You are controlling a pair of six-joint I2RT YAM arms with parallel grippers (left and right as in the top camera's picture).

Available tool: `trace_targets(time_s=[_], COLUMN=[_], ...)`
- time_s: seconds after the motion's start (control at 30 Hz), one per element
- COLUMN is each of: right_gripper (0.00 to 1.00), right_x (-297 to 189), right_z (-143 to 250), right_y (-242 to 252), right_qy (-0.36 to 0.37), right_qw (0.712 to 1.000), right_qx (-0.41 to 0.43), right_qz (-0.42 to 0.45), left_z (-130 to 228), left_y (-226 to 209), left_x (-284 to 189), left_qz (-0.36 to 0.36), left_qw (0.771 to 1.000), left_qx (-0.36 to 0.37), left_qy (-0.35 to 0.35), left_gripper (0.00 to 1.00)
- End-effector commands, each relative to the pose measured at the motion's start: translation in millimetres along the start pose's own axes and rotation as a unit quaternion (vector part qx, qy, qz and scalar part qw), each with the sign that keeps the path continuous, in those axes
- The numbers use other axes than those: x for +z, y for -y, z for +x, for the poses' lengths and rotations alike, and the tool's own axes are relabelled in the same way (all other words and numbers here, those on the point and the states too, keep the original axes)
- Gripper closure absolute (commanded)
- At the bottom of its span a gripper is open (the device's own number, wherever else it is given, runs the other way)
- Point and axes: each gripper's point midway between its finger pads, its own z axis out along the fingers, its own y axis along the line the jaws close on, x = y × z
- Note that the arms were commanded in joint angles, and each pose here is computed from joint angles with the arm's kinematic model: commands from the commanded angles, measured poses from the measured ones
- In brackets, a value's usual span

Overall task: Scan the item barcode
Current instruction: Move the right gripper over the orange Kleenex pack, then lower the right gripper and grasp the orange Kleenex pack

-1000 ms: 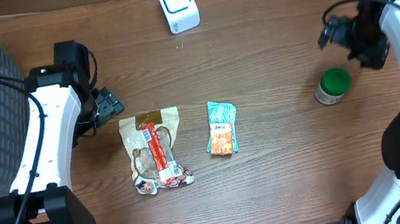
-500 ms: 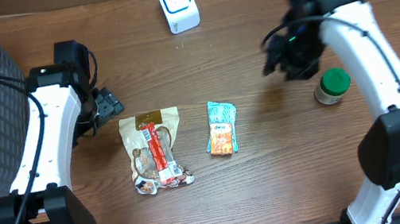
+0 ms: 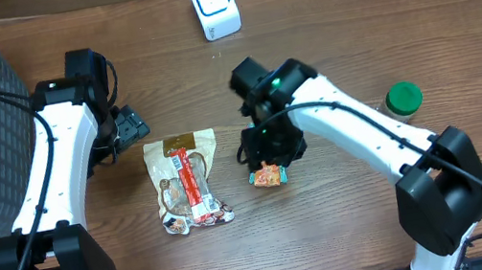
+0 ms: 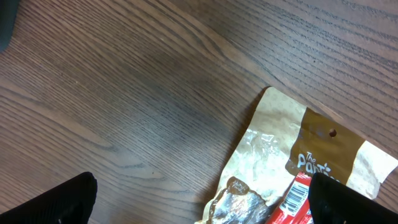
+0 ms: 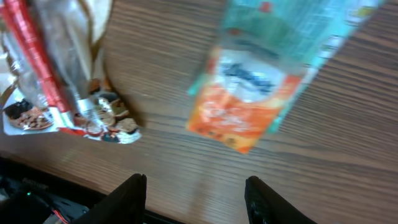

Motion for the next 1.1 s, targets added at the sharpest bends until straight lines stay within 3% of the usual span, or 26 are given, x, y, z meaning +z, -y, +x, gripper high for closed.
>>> trace_targets(time_s=[0.0, 0.53, 0.73, 1.07], right_gripper=[0.47, 0.48, 0.47, 0.53], right_x=[-2, -2, 6, 31], right_z=[-3, -22, -29, -16], right_y=[2, 6, 27, 42], right_qy=[0.018, 0.063, 0.090, 0.073], right_qw=[1.000, 0.996, 0.990, 0.986], right_qx=[0.002, 0.052, 0.079, 0.121], right_qz=[0.019, 0.031, 0.079, 0.092], left_z=[-4, -5, -4, -4], left_y=[0, 0, 0, 0], left_x=[-5, -5, -5, -5], left_qz=[0.003, 0.003, 0.003, 0.003], left_qw=[1.000, 1.000, 1.000, 1.000], left_qx=[-0.004, -0.004, -0.003, -0.003], left_qy=[0.009, 0.009, 0.009, 0.009], left_gripper=[0.00, 0.00, 0.00, 0.00])
